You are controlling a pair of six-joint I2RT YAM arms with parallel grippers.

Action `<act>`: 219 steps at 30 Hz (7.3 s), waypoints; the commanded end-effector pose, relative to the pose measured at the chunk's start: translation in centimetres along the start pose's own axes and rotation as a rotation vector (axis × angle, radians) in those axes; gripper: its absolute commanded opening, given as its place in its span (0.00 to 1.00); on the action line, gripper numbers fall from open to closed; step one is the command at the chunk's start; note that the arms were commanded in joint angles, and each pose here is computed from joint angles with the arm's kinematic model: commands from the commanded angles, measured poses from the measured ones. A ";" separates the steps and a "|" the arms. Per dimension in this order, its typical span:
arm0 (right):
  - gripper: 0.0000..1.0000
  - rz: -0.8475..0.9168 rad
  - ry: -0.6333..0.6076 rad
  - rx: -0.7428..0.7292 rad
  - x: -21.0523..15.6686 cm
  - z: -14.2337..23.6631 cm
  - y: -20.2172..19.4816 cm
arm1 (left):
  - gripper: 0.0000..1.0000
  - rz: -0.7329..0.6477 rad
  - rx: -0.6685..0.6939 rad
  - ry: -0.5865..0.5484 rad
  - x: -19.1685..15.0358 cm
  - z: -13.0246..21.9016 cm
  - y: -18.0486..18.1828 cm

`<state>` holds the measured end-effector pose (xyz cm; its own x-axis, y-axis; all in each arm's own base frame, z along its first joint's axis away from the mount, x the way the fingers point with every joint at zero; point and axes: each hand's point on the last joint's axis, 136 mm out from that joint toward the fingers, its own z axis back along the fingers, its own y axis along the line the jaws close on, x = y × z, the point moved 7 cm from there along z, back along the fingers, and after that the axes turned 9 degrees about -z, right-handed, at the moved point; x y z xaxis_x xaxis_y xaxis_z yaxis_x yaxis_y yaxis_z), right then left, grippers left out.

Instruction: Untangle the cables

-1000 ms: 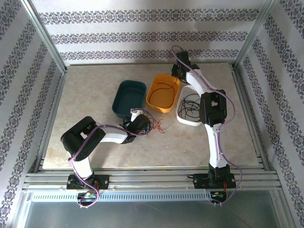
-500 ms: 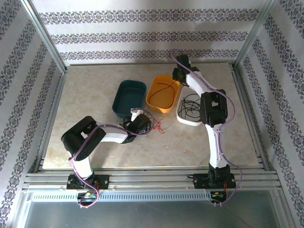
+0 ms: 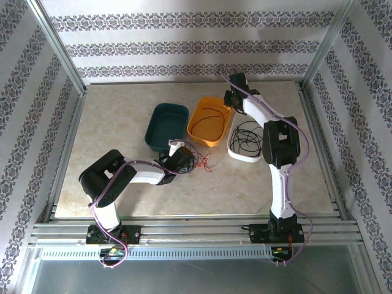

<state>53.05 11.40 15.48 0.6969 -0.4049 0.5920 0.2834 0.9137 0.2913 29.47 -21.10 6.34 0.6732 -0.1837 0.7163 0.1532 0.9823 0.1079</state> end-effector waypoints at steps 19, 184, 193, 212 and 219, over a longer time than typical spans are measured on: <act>0.37 -0.094 -0.014 0.060 1.3 0.5 -1.5 | 0.99 -0.136 0.040 0.213 -5.4 -1.3 1.7; 0.00 0.310 0.203 0.513 -16.6 20.8 0.7 | 0.00 -0.009 -0.264 0.298 -0.2 -2.5 -0.5; 0.00 0.201 -0.155 0.383 -10.7 25.4 -2.4 | 0.00 -0.025 -0.241 0.318 -1.2 -2.3 0.1; 0.00 0.038 -0.423 0.298 -4.4 30.2 -7.4 | 0.03 -0.031 -0.242 0.299 -2.1 -1.7 0.7; 0.00 0.124 -0.252 0.407 -4.7 25.7 -2.6 | 0.39 0.017 -0.372 0.126 1.1 0.3 -0.2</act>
<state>30.93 7.78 30.95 0.4845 -0.3640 0.7954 -0.0141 0.9059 0.4232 31.14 -22.03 7.62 0.7416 -0.1753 0.6475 0.3616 0.9175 -0.1658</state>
